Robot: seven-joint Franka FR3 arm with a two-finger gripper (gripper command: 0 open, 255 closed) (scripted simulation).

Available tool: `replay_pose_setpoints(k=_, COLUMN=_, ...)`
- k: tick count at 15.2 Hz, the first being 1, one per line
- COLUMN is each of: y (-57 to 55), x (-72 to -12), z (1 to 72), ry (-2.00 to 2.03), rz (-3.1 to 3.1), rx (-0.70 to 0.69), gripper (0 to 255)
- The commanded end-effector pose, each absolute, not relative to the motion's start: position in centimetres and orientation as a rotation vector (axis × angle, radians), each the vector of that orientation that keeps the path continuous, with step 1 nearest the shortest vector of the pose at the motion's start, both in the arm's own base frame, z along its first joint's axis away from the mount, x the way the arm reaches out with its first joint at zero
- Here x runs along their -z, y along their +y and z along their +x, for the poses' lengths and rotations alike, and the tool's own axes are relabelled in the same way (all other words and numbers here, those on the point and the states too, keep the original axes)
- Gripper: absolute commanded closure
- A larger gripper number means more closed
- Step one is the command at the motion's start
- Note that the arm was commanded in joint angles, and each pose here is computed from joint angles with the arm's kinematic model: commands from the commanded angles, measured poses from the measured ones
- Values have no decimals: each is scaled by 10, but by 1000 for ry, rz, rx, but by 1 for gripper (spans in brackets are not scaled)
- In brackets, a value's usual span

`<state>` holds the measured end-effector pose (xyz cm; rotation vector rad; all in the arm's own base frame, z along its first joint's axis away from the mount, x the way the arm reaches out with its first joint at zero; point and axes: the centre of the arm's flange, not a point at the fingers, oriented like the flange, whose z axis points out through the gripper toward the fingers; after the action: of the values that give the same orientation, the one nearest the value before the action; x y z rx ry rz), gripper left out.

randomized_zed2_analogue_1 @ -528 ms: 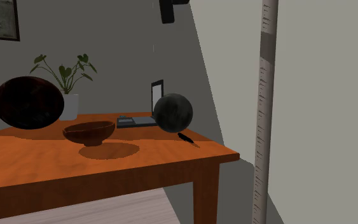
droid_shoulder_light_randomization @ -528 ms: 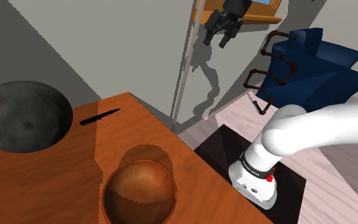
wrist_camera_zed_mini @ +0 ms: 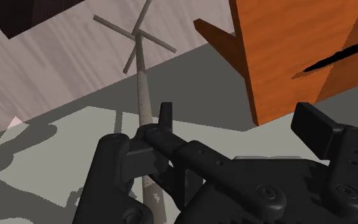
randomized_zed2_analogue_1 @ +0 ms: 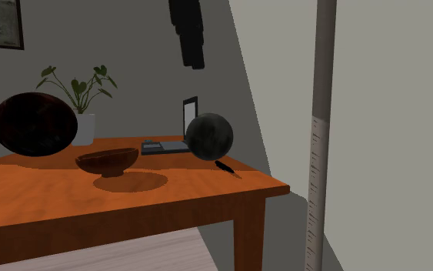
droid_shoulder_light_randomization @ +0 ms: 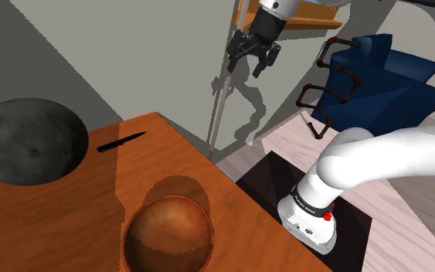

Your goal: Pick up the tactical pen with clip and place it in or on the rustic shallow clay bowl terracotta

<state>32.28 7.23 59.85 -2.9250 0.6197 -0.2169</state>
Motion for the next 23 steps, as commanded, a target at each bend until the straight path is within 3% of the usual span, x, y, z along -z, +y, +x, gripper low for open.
replay_pose_setpoints(k=1, y=93, x=-584, z=328, ry=749, rz=-2892, rx=198, gripper=0)
replay_pose_setpoints(k=23, y=292, x=-429, z=467, ry=1923, rz=-2276, rx=-12, gripper=0)
